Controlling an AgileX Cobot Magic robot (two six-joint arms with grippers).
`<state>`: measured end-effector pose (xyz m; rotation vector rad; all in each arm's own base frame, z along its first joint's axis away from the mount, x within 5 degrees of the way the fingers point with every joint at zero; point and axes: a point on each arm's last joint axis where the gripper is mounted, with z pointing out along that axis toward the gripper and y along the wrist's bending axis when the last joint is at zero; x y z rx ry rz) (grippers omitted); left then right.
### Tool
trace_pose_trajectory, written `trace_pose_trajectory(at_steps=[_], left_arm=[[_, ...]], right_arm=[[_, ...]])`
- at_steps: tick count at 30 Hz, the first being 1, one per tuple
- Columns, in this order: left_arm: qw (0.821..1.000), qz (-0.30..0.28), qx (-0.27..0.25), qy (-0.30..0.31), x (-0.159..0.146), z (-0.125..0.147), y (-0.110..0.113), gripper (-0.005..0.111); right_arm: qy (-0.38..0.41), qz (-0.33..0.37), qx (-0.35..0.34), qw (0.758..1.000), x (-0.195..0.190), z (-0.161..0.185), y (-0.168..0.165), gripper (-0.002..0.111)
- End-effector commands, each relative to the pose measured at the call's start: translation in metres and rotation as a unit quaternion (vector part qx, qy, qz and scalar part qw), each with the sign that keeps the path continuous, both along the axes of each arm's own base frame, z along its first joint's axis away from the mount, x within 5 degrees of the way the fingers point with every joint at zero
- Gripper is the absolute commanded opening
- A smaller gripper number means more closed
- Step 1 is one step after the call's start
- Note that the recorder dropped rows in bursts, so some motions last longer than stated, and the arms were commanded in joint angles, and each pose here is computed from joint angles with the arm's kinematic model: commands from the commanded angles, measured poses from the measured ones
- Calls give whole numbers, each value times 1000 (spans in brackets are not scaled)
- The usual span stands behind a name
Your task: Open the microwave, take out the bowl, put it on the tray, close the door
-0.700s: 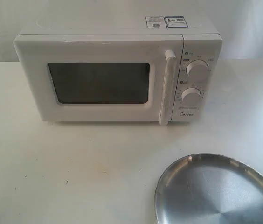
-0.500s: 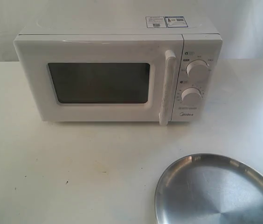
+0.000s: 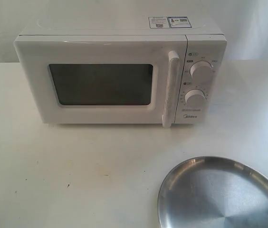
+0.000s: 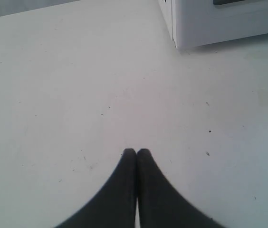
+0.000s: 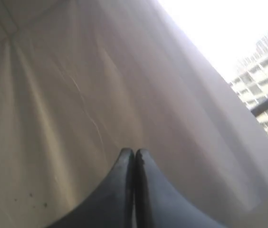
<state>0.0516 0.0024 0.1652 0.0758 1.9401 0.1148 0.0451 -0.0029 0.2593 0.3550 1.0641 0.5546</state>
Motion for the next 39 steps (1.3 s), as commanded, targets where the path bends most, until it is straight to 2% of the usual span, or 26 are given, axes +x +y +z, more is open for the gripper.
trace_pose_trajectory(at_steps=[1,4,6,8,10,13,15,17,22,28,34,39], left_arm=[[1000,-1,-3,-2,0,1,0,0],[1000,-1,-3,-2,0,1,0,0],[1000,-1,-3,-2,0,1,0,0],[1000,-1,-3,-2,0,1,0,0],[1000,-1,-3,-2,0,1,0,0],[1000,-1,-3,-2,0,1,0,0],[1000,-1,-3,-2,0,1,0,0],[1000,-1,-3,-2,0,1,0,0],[1000,-1,-3,-2,0,1,0,0],[1000,-1,-3,-2,0,1,0,0],[1000,-1,-3,-2,0,1,0,0],[1000,-1,-3,-2,0,1,0,0]], right_arm=[[-58,6,-68,996,0,43,7,0],[-51,32,-92,994,17,75,15,0],[-26,55,-134,989,39,94,22,0],[17,92,-216,972,64,98,35,0],[58,169,-282,943,89,92,51,0],[78,325,-315,888,129,63,76,0],[13,429,-349,833,144,39,91,0],[16,460,-384,801,165,6,97,0],[69,502,-407,760,200,-57,101,0],[80,510,-416,748,228,-91,103,0],[58,473,-426,769,244,-87,102,1],[47,460,-435,773,245,-86,102,15]])
